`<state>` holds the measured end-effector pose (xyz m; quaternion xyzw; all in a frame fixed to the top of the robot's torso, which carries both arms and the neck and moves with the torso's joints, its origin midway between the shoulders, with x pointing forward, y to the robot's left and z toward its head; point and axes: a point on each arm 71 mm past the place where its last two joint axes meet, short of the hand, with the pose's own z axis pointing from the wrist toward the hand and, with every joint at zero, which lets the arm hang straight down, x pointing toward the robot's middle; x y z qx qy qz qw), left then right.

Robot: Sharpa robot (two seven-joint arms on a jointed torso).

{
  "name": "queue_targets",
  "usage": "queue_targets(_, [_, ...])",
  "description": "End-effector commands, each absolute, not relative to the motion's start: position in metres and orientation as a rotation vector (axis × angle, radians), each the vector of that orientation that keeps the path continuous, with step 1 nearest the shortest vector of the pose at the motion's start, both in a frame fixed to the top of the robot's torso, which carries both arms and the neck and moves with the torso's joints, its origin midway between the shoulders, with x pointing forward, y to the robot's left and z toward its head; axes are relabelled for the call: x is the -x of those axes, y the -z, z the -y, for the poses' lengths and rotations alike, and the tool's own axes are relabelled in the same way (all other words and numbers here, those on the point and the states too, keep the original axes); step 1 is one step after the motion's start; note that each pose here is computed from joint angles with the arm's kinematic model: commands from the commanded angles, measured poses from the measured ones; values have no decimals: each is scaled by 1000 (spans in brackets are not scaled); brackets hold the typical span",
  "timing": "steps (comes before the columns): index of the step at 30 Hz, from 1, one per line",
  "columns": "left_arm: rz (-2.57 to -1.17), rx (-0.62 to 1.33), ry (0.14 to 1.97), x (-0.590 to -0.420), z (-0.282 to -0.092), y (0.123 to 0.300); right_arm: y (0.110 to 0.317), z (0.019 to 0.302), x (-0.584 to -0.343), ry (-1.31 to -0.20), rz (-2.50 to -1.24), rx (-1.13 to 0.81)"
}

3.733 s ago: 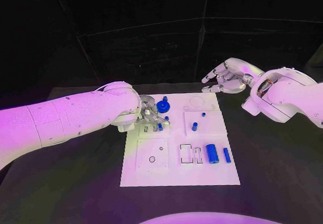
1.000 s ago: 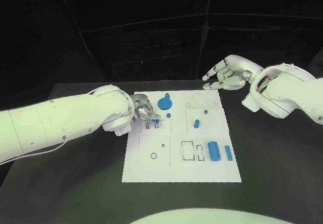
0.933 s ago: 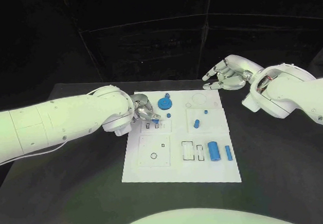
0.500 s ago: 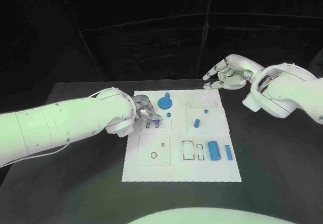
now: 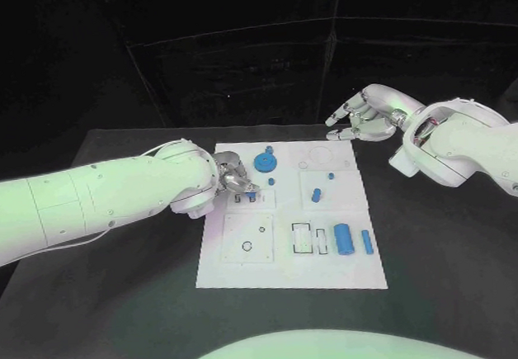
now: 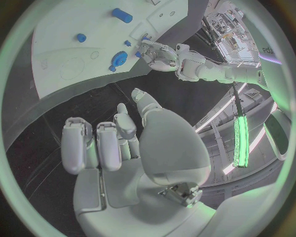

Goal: Assemble the parts on the task board

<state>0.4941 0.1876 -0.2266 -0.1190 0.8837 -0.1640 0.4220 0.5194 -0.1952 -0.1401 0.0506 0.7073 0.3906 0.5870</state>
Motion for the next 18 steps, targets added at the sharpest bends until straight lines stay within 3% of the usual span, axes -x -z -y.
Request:
queue_targets(1, [-2230, 258, 401, -493, -186, 227, 139, 195, -519, -915, -1648, -117])
queue_targets(18, [-2245, 243, 389, -492, -186, 228, 139, 198, -521, -914, -1650, -133])
